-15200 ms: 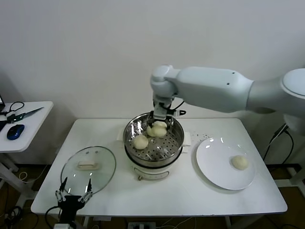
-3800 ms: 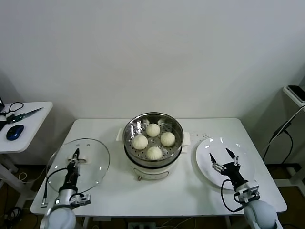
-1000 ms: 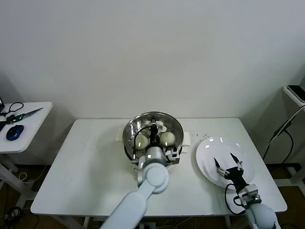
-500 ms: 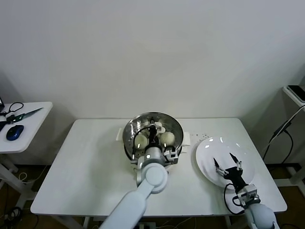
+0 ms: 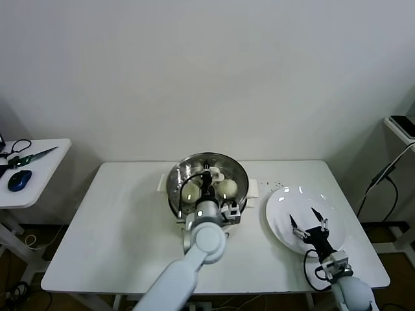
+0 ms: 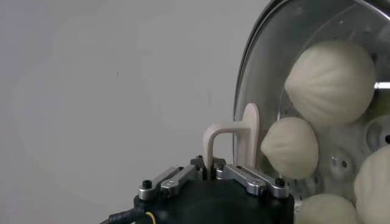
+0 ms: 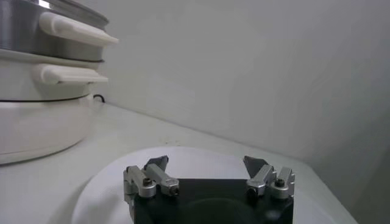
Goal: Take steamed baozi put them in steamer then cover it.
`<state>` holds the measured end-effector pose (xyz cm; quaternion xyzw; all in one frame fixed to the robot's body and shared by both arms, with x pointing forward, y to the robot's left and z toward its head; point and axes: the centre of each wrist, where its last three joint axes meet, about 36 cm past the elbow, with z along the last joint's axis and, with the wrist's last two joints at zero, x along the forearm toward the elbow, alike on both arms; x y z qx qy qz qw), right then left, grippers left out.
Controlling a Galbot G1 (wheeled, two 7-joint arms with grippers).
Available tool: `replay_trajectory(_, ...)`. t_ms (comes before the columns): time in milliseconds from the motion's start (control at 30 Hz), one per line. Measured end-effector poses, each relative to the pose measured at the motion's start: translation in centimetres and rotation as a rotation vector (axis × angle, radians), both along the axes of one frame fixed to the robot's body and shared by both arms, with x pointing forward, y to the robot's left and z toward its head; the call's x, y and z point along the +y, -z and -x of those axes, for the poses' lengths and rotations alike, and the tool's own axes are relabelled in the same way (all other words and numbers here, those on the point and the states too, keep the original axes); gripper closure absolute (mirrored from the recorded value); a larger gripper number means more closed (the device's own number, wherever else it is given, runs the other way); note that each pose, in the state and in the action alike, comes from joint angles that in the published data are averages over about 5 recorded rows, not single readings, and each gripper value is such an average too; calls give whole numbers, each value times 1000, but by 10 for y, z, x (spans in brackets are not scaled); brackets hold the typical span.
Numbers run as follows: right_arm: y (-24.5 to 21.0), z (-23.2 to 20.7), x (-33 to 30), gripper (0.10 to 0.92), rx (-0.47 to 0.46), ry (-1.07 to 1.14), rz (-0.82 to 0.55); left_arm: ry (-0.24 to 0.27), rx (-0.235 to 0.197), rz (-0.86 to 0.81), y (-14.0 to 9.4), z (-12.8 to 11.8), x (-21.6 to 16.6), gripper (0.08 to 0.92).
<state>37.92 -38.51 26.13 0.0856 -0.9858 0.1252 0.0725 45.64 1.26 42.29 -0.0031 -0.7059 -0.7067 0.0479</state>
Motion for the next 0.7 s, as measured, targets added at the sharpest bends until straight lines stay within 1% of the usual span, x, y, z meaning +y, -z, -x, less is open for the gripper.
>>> replay_trajectory(100,-1,-1,0,200,1,1,0,2,6,1,-1,1,2,779)
replay_trajectory(400,-6,-4,0,200,12,12,2,8,8,8,-9,12,18,521)
replay_trajectory(700,-18,-10,1,200,36,29,2,29,5,50,-25,41,41,261)
